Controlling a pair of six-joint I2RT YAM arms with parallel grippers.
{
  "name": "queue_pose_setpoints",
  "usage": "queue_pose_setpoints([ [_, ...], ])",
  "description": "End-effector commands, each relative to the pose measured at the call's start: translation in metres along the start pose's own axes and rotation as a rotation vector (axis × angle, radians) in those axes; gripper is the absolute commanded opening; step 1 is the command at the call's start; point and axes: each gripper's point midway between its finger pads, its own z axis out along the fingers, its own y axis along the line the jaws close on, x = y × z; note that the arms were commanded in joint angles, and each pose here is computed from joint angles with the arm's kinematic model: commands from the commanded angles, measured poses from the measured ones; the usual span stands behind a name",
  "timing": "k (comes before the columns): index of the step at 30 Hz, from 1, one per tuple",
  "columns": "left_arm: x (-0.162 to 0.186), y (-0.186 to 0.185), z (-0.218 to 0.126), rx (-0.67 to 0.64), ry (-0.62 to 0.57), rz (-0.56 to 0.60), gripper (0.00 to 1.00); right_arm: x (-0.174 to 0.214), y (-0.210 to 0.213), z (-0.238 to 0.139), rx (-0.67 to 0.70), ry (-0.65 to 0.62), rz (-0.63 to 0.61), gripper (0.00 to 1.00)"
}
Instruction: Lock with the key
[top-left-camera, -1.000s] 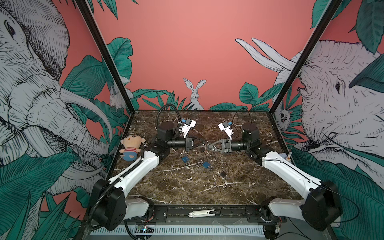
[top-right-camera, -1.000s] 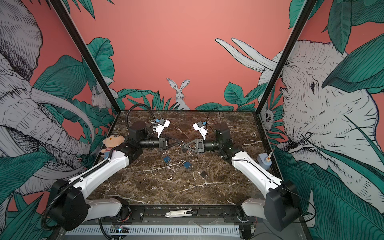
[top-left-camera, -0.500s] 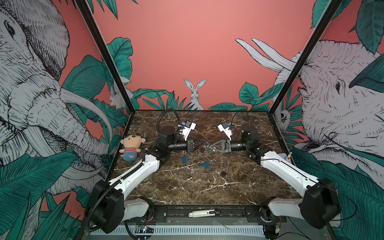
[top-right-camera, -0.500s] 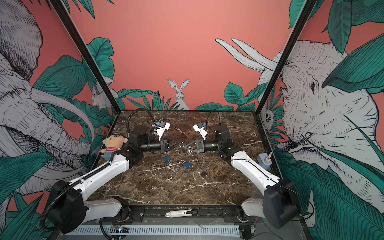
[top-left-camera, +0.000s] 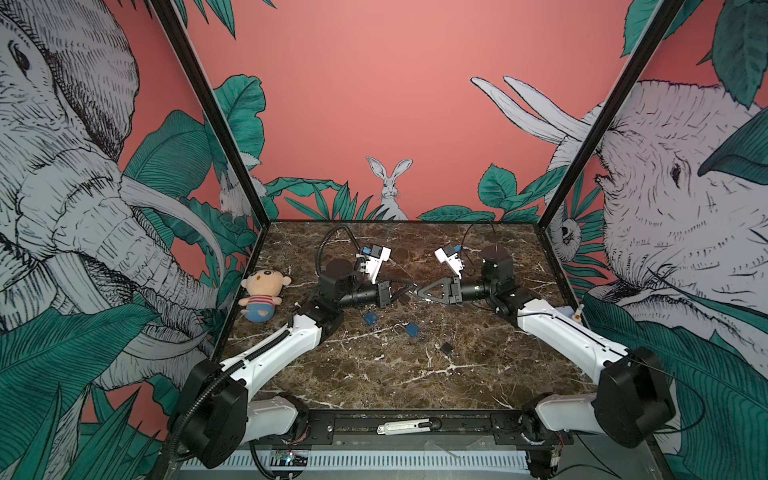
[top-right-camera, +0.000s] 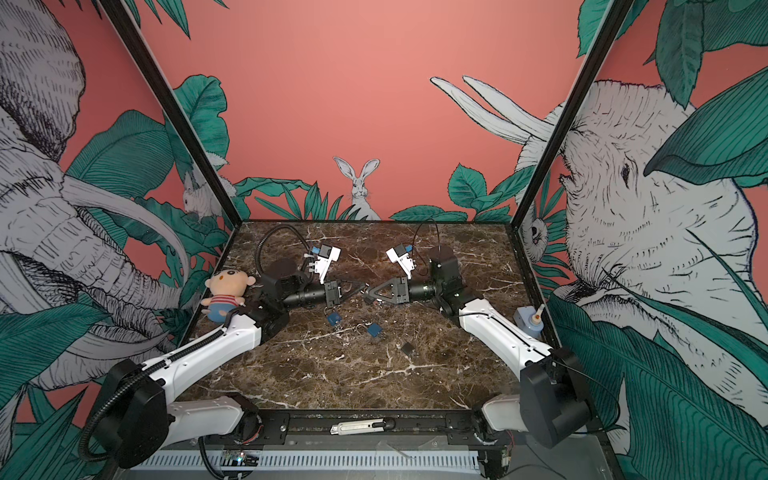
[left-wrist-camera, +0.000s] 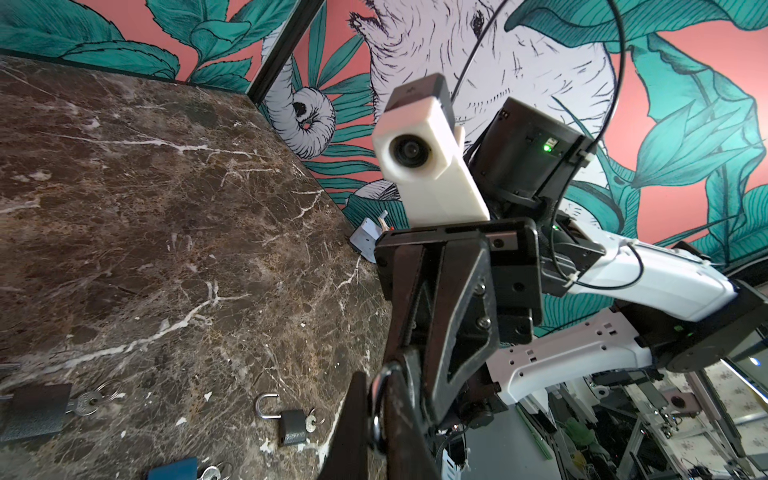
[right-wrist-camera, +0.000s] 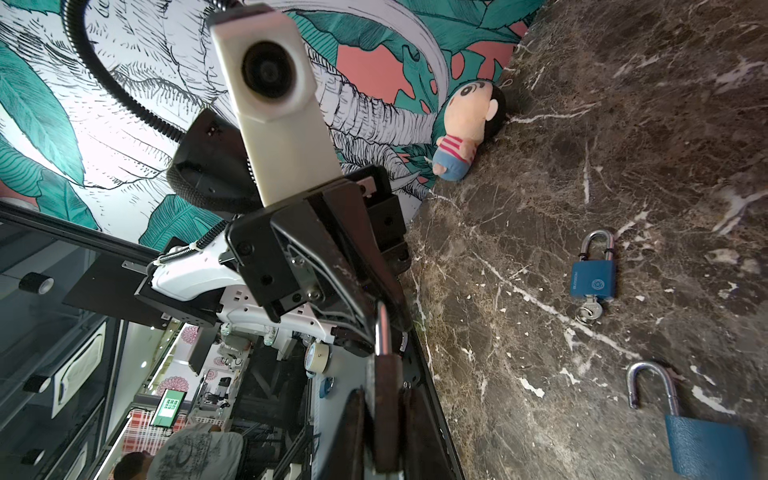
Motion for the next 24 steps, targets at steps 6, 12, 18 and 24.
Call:
queue_pose_setpoints([
  [6,0.079,-0.024,0.019,0.096,0.278,-0.076,0.00,-0.038,0.058,0.006,-0.092,-0.107,-0.339,0.00],
  [12,0.052,-0.031,0.016,0.111,0.241,-0.034,0.00,-0.026,0.047,0.003,-0.026,-0.092,-0.345,0.00],
  [18,0.031,-0.031,0.011,0.125,0.199,-0.054,0.00,-0.022,0.046,0.001,-0.021,-0.088,-0.339,0.00],
  [24,0.018,-0.027,0.003,0.127,0.131,-0.085,0.00,-0.021,0.043,0.002,-0.014,-0.083,-0.334,0.00],
])
